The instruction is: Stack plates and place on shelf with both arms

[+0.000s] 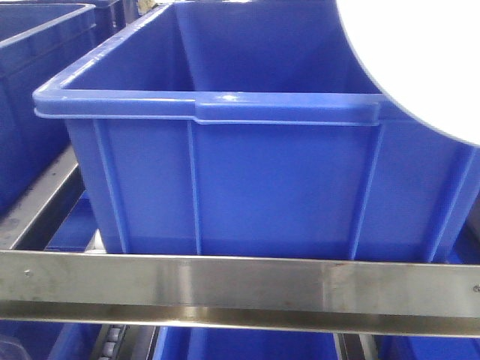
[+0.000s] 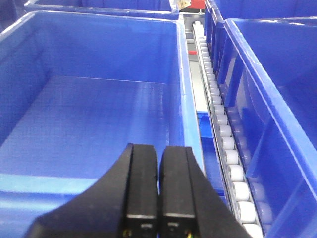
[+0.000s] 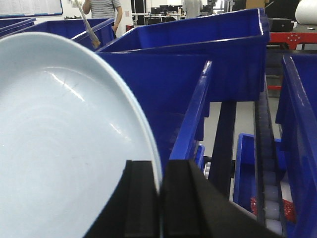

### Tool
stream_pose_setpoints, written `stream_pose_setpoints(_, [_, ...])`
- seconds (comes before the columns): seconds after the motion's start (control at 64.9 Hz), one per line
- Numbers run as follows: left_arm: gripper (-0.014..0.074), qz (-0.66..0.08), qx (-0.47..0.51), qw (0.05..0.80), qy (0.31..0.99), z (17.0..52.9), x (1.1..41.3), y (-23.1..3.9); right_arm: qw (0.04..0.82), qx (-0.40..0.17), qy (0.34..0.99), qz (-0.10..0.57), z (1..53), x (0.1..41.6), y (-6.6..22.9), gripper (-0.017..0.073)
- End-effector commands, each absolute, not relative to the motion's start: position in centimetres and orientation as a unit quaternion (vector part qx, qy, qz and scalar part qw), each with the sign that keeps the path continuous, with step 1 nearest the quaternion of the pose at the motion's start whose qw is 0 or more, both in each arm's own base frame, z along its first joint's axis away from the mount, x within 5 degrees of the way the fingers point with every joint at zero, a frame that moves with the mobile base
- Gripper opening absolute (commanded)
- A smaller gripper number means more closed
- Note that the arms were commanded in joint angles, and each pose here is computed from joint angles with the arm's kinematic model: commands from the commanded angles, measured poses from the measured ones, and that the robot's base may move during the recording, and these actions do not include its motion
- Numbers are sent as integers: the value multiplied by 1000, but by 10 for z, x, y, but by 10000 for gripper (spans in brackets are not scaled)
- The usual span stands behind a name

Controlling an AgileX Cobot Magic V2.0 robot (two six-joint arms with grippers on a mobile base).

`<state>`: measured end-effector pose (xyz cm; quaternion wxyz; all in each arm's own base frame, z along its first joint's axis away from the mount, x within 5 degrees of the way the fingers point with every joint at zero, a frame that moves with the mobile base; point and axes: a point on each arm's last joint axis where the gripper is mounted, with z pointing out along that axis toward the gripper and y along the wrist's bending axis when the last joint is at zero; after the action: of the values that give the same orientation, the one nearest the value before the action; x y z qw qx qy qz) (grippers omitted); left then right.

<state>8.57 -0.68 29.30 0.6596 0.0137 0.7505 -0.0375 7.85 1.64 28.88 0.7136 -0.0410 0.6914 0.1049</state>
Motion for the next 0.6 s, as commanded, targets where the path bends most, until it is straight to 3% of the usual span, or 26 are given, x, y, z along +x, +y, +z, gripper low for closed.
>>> stream_pose_setpoints(0.0, [82, -37, -1, 695, 718, 309, 87, -5, 757, -35, 643, 109, 309, 77, 15, 48])
stream_pose_setpoints(0.586, [82, -37, -1, 695, 718, 309, 87, -5, 760, -34, 640, 109, 310, 77, 15, 48])
